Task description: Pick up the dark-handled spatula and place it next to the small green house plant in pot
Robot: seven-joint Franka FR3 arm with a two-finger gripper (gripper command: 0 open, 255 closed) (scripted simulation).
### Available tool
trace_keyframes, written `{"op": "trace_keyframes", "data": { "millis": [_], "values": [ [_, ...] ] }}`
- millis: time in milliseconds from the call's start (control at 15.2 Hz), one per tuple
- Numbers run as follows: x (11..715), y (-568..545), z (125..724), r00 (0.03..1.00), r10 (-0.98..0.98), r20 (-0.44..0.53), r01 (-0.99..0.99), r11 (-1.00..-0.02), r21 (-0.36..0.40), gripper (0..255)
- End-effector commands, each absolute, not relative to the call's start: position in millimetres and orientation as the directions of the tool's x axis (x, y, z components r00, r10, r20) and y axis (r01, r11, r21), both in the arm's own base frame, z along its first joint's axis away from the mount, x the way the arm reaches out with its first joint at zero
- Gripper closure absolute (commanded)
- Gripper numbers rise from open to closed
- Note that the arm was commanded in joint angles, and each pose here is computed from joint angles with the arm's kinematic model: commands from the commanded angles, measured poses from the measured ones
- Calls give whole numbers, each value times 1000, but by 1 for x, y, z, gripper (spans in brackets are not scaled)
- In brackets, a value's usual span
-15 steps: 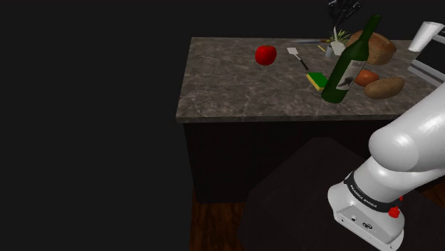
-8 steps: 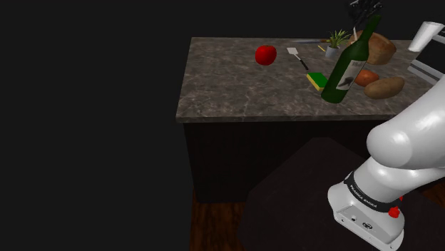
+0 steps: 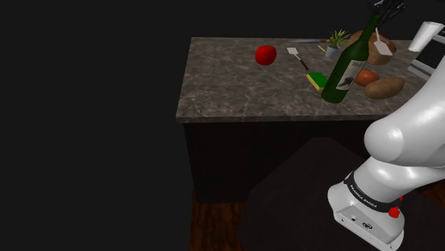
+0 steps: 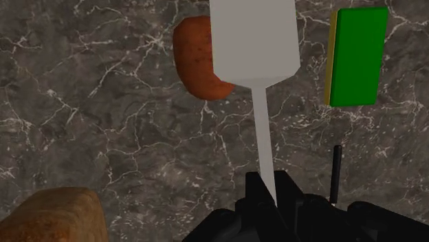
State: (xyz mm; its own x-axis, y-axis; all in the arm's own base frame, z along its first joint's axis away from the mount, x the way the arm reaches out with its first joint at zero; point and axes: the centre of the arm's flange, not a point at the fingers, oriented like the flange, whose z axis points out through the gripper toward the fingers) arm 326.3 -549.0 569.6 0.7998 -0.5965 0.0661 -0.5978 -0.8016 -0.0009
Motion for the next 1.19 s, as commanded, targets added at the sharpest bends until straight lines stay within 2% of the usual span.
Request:
{"op": "trace_keyframes", "data": {
  "millis": [0, 528, 1122],
  "values": [
    [312, -572, 571, 801, -595, 66, -596, -803, 0, 255],
    [258, -655, 571, 801, -595, 66, -596, -803, 0, 255],
    [258, -655, 523, 801, -595, 66, -596, -803, 0, 255]
  ]
}}
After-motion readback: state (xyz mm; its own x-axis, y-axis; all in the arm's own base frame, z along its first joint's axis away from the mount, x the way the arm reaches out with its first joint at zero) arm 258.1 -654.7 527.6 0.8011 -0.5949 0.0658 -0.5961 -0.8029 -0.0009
